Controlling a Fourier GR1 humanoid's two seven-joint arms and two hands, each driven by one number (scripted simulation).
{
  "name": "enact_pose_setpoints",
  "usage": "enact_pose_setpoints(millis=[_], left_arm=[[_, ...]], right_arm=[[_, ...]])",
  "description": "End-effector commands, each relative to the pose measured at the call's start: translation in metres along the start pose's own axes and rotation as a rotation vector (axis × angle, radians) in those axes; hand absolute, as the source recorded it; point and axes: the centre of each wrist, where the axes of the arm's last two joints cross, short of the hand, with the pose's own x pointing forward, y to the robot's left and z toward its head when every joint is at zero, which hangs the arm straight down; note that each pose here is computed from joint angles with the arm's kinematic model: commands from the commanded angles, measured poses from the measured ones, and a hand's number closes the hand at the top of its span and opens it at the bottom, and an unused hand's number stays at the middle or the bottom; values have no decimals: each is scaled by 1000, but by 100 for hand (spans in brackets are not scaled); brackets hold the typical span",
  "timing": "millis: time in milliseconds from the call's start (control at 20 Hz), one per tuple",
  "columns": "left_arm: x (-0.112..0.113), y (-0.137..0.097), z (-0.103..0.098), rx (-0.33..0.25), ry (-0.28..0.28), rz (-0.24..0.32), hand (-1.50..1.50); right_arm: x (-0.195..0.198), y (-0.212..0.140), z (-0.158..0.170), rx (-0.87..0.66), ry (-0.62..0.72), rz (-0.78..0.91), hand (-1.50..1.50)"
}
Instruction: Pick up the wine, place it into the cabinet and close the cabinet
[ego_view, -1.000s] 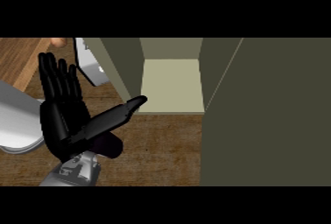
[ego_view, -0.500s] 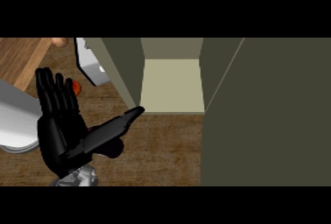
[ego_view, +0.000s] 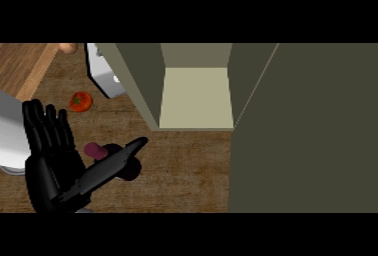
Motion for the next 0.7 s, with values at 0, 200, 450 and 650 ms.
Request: enact_pose_setpoints(millis=[0, 200, 450, 650], left_arm=[[5, 10, 7, 11, 14, -13, -150], [-14, 42, 8, 38, 36, -38, -150], [-36, 51, 21, 45, 69, -55, -150], [-50, 62, 9, 48, 89, -44, -150]], right_arm=[[22, -3, -11, 7, -19, 4, -150], [1, -3, 6, -3, 6, -5, -150], [6, -2, 0, 7, -1, -8, -150], [-5, -18, 3, 13, -15, -16, -150]])
